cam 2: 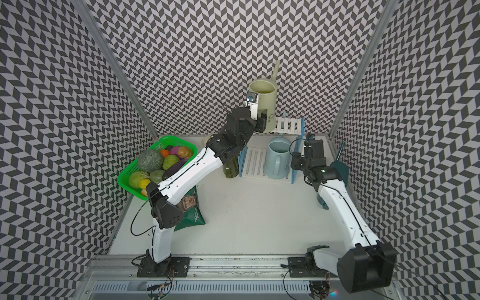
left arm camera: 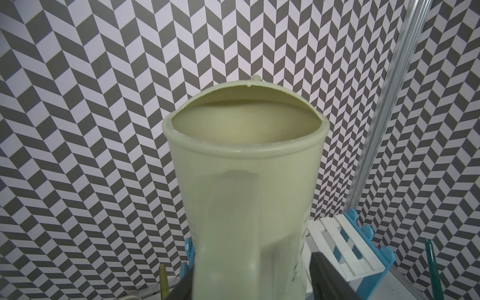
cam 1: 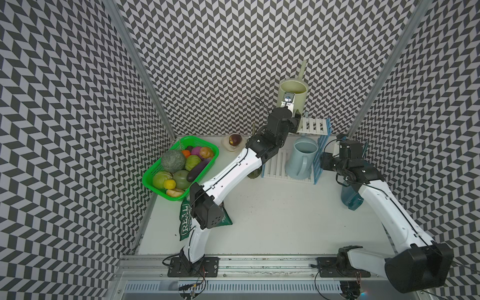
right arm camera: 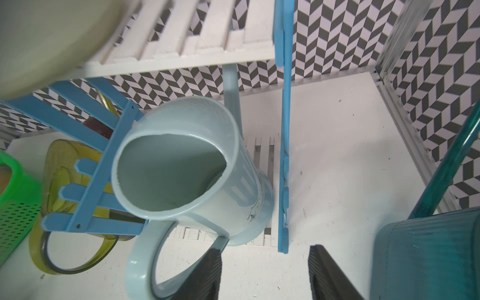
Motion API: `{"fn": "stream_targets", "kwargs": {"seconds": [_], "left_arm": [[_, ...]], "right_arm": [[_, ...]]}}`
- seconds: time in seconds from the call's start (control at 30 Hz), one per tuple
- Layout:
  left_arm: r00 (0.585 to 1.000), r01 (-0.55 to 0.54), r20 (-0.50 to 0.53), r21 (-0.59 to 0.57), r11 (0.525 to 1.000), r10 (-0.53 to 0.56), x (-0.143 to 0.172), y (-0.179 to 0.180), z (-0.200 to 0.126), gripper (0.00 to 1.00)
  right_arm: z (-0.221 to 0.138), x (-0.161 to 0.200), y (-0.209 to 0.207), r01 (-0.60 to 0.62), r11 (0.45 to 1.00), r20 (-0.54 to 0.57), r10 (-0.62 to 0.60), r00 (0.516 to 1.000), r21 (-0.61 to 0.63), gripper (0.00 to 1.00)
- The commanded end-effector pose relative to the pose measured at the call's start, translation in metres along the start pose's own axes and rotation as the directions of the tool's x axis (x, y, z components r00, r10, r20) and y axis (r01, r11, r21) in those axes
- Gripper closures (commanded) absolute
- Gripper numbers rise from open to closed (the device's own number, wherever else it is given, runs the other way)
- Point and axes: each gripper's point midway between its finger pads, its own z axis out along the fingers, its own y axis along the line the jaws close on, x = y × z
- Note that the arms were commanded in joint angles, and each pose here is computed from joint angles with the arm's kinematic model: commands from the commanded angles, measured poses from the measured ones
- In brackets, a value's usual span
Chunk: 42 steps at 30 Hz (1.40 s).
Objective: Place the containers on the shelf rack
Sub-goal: 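Adjust the shelf at the center of the board, then pick up a container from the center of the board.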
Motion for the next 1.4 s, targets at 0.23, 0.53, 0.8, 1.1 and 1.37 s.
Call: {"fn": "stream_targets", "kwargs": {"seconds": [0.23,0.53,0.8,1.1,1.37], "left_arm": [[0.999,-0.002,0.053,0.055,0.999,-0.001,-0.037,0.006,-0.041,0.10],[0.999,-0.027,0.029,0.115,0.993,0.024,-0.036,0.014,-0.079,0.00],[0.989,-0.103,-0.039,0.505,0.857,0.143,-0.009,-0.029,-0.145,0.00],[0.958,-0.111,-0.003,0.918,0.381,0.287,0.060,-0.079,-0.254,0.00],[0.958,-0.056,-0.024,0.962,0.266,0.287,0.093,-0.087,-0.278,0.00]], "right_arm": [[-0.054,-0.001,-0.020,-0.071,0.996,0.144,0.064,0.988,0.047,0.21],[-0.088,0.025,-0.058,-0.174,0.965,0.140,0.148,0.979,0.197,0.13],[-0.107,0.066,-0.092,-0.292,0.887,0.084,0.281,0.956,0.358,0.18],[-0.098,0.113,-0.111,-0.305,0.832,0.010,0.339,0.941,0.464,0.13],[-0.089,0.122,-0.127,-0.299,0.805,-0.020,0.359,0.933,0.512,0.01]]}}
